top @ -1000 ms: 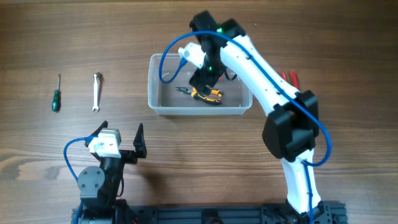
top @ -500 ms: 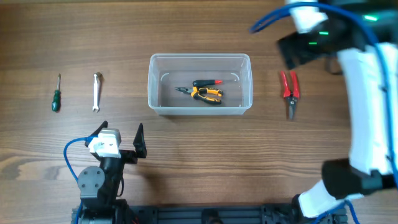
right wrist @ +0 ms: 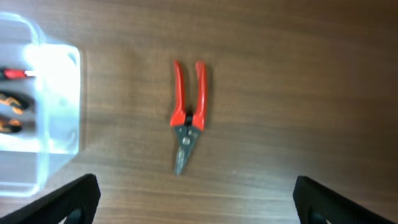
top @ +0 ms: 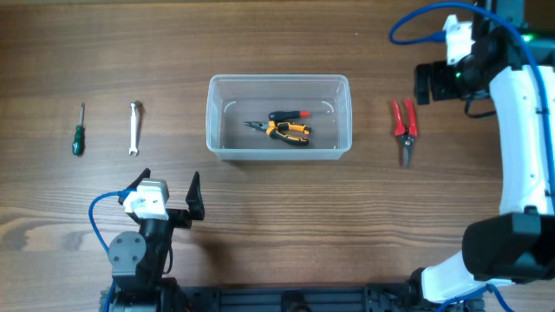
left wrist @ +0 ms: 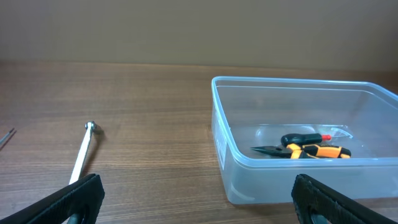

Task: Pack container
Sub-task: 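Move the right gripper back right over the red-handled pliers, then lower the right gripper onto the red pliers handle and close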

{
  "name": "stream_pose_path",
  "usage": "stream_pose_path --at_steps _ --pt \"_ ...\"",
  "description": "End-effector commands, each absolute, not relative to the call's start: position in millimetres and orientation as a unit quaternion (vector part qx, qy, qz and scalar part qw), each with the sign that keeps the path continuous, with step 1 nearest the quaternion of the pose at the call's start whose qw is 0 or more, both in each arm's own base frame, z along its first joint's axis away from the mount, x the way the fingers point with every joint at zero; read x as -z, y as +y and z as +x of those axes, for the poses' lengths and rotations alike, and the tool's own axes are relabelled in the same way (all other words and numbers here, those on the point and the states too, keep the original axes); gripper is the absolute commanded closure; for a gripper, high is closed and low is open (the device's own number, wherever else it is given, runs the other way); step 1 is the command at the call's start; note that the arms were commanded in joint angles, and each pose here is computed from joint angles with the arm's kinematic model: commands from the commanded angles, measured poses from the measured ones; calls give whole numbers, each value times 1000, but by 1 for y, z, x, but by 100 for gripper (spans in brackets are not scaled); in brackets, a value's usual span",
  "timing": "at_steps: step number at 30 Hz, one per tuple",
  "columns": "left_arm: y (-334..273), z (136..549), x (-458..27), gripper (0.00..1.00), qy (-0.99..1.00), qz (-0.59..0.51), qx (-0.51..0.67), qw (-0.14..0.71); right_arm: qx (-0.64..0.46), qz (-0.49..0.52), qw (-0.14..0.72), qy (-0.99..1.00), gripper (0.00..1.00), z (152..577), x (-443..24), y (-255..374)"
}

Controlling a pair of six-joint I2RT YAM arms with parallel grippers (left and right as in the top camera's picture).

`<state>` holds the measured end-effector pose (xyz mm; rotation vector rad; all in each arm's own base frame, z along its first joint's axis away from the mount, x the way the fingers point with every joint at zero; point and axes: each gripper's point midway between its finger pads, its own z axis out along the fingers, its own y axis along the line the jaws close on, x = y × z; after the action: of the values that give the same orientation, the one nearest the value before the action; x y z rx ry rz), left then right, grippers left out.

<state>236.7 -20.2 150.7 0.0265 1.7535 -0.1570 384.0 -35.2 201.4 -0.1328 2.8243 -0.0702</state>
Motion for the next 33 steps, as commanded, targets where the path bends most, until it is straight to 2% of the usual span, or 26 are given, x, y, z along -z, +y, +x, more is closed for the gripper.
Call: stream_pose_path --at_steps 1,8,15,25,33 --pt "-23 237 -149 0 767 23 69 638 -5 -30 136 990 0 381 -163 -41" --pt "-23 237 -149 0 767 23 69 638 -15 31 74 997 0 380 -102 -72" --pt "-23 237 -149 0 767 23 69 638 -33 29 20 999 0 382 -50 -73" --pt "-23 237 -149 0 767 23 69 638 -22 -9 55 998 0 405 -38 -79" --pt "-23 237 -149 0 767 23 69 638 -32 -48 38 998 0 406 -10 -77"
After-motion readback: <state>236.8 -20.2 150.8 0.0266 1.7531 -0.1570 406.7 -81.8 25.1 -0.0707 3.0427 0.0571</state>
